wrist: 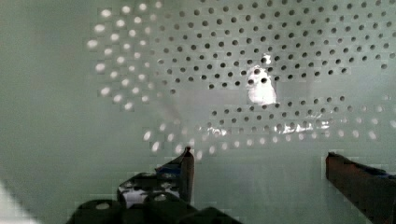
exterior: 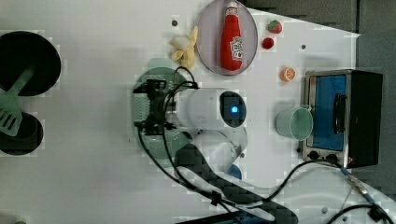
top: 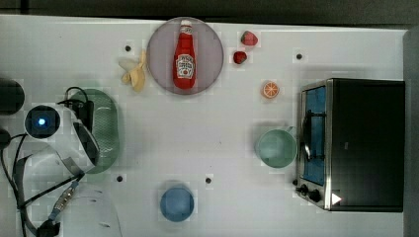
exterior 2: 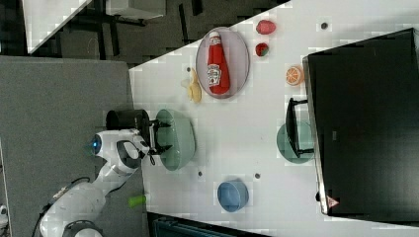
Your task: Drag strainer right to left.
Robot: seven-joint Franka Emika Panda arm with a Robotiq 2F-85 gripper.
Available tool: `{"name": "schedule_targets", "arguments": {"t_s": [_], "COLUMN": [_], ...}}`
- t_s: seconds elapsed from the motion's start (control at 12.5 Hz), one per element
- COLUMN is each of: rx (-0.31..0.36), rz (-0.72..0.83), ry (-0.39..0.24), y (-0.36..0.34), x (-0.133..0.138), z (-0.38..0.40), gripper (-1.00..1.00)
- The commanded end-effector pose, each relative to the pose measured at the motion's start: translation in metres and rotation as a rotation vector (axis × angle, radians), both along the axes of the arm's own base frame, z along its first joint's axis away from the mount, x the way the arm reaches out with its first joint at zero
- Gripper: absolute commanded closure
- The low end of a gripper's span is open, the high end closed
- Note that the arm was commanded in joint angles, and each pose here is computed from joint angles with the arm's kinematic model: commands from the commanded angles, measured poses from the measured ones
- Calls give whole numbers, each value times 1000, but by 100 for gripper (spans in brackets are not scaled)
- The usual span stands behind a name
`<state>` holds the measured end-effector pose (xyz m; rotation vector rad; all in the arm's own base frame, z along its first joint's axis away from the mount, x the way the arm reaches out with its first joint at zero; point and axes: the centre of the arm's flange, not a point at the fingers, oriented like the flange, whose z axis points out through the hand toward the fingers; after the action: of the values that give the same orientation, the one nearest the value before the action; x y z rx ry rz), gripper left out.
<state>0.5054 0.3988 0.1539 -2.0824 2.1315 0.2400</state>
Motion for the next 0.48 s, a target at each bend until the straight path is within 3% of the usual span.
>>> {"name": "schedule_targets", "arguments": {"t_s": [0.08,0.48], "rx": [-1,-53], "rz": [-36,112], "ry": [19,29], "y": [19,17], "x": [-14,-13], "z": [0,72], "gripper": [-100,-100]}}
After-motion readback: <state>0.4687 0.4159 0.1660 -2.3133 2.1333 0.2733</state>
